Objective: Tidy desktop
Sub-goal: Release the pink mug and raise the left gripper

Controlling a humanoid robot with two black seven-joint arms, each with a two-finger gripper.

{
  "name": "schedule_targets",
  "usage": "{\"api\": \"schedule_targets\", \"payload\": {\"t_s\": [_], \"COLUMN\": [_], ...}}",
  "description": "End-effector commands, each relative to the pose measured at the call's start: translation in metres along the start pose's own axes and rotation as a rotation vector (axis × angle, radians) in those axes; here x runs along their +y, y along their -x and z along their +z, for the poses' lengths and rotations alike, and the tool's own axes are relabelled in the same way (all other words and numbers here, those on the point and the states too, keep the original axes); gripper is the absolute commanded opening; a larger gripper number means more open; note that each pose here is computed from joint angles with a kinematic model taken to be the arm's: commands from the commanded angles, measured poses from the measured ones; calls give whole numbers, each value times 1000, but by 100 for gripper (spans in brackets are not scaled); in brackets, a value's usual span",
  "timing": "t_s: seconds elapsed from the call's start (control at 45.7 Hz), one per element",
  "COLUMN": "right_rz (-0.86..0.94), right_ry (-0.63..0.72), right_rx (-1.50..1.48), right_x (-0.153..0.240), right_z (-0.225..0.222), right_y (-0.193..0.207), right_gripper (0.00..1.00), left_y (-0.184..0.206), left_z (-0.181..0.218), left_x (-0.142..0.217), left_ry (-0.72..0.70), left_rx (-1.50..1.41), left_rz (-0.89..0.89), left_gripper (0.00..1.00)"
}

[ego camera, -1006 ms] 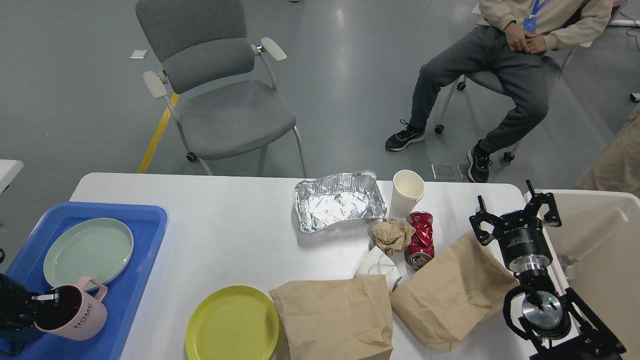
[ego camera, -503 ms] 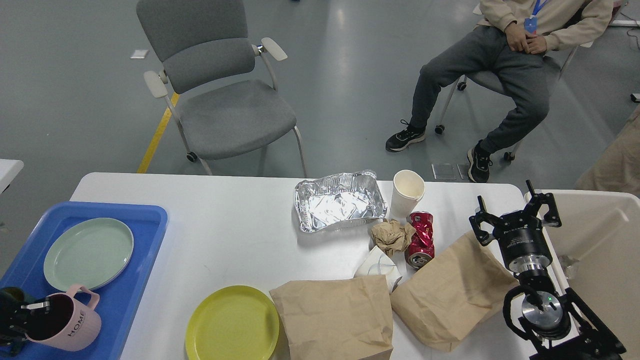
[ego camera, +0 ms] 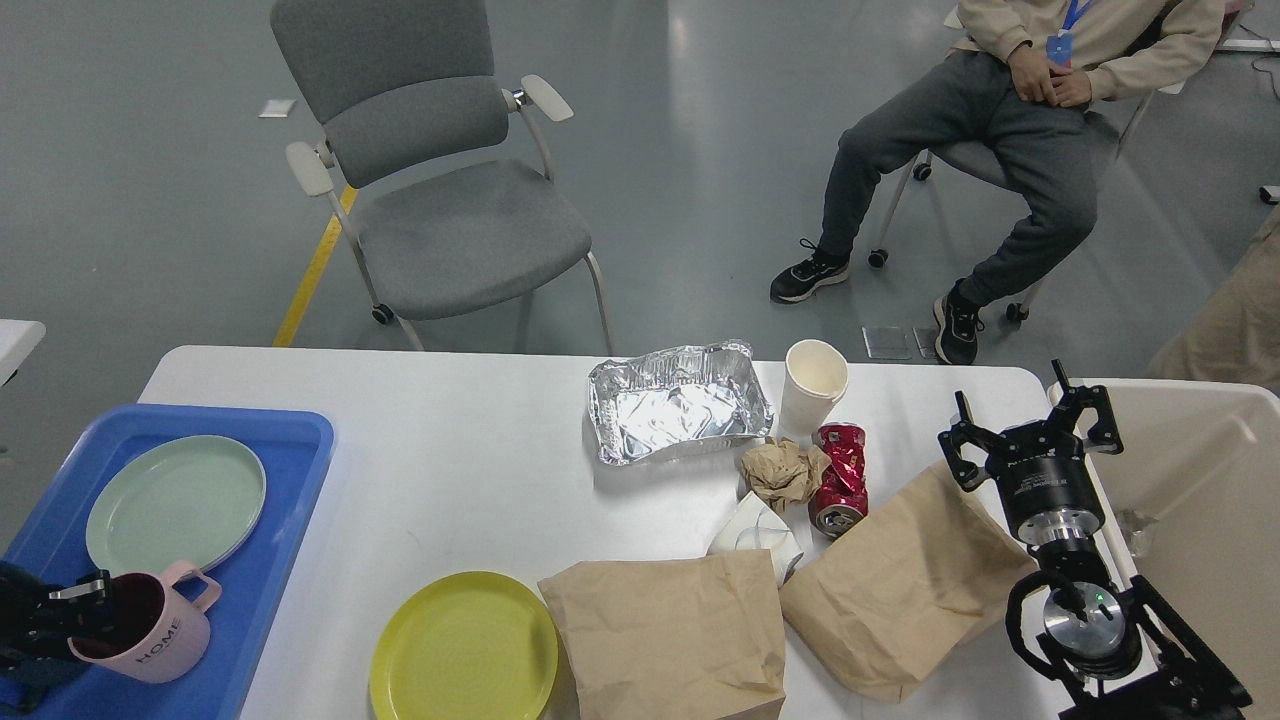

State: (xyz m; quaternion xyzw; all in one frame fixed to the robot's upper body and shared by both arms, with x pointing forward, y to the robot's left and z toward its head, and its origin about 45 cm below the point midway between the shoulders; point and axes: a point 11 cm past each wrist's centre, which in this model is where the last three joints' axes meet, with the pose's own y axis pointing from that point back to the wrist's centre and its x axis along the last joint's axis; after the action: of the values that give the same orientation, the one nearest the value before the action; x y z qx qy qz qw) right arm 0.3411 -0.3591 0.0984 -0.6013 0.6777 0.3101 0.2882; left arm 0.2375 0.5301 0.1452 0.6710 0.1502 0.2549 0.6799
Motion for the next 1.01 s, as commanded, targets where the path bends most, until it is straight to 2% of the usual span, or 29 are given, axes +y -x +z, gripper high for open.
{"api": "schedule_targets", "payload": {"t_s": [0.0,0.35,0.459,0.656,0.809,0.984], "right_rz": [1,0,0,0,0,0], "right_ry": [1,0,-1,0,0,0], "right_rx": [0,0,0,0,1,1], "right_x": [0,0,0,0,0,0], "right_z": [0,0,0,0,0,0], "right_y": [0,0,0,0,0,0], "right_gripper": [100,100,100,100,100,100], "left_y": [0,-2,-3,-7,-10,-2], "left_z": [-1,3,11,26,60,130], "left_x": [0,10,24,70,114,159], "left_ry": [-5,-8,-9,-14,-38,-8], "left_rx": [2,0,-5,3,-85,-171], "left_rz": [0,-45,-63,-57,-42,-11], "left_gripper": [95,95,95,95,95,95]}}
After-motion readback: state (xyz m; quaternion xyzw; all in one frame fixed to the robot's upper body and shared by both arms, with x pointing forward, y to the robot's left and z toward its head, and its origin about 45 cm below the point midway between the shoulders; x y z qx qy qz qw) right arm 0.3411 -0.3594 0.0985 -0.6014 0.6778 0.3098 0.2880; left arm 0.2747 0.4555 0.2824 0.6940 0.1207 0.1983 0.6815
